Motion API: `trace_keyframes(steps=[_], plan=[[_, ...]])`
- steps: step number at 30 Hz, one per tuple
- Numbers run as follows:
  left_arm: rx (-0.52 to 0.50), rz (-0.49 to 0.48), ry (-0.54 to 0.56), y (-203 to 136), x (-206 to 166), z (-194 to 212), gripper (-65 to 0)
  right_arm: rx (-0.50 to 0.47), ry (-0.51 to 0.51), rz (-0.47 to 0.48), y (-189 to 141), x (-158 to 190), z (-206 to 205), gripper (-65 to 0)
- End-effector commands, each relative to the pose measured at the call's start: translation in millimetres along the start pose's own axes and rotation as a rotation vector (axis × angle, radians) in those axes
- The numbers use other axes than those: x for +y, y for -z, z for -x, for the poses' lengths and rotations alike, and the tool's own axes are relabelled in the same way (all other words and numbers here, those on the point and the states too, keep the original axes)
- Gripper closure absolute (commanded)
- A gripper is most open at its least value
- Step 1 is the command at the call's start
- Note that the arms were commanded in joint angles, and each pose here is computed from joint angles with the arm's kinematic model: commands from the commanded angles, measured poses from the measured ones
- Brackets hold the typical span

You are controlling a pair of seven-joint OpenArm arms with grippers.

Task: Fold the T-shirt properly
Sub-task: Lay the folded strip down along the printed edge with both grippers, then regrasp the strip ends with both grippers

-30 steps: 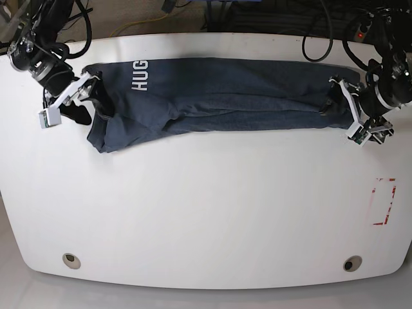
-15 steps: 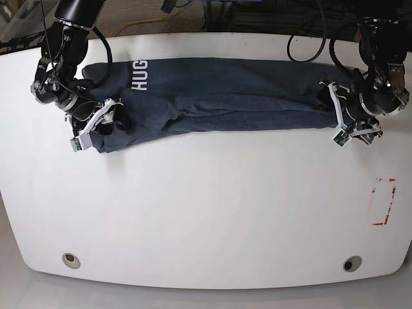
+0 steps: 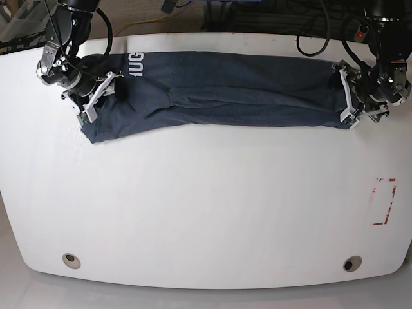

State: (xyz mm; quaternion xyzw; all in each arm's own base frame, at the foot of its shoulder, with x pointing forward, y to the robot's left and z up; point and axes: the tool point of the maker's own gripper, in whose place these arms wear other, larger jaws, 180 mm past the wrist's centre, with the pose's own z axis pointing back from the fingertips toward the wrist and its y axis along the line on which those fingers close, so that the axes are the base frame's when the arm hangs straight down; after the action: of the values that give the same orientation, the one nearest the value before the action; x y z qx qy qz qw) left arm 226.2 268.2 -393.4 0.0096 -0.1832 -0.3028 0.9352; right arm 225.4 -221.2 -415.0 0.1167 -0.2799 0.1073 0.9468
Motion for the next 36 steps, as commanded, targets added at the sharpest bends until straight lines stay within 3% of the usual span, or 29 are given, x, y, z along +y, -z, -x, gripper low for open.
trace_keyframes(steps=[1,10,17,23,30,36], plan=[[-0.036,-0.034,0.019,-9.2,12.8,-10.4,-52.4,-0.066,-0.040,0.039,-19.8,-7.7,-17.9,-34.4],[-0.074,-0.044,0.040,-15.3,11.9,-23.5,-52.4,-0.151,-0.150,0.072,-46.5,11.3,-48.1,-34.4],[-0.293,-0.086,0.051,-62.4,12.6,-71.8,-52.4,-0.198,-0.123,-0.034,-51.5,41.8,-58.4,-34.4],[-0.437,-0.079,-0.103,-84.1,28.0,-77.1,-52.4,-0.125,-0.049,-0.143,-16.6,57.9,-36.6,-34.4],[-0.445,0.018,-0.328,-73.2,42.6,-48.6,-52.5,-0.103,0.058,-0.239,23.4,64.9,-24.1,-34.4],[-0.414,0.094,-0.482,-48.8,45.3,-19.5,-52.8,-0.088,0.053,-0.269,35.5,67.0,-23.4,-34.2]])
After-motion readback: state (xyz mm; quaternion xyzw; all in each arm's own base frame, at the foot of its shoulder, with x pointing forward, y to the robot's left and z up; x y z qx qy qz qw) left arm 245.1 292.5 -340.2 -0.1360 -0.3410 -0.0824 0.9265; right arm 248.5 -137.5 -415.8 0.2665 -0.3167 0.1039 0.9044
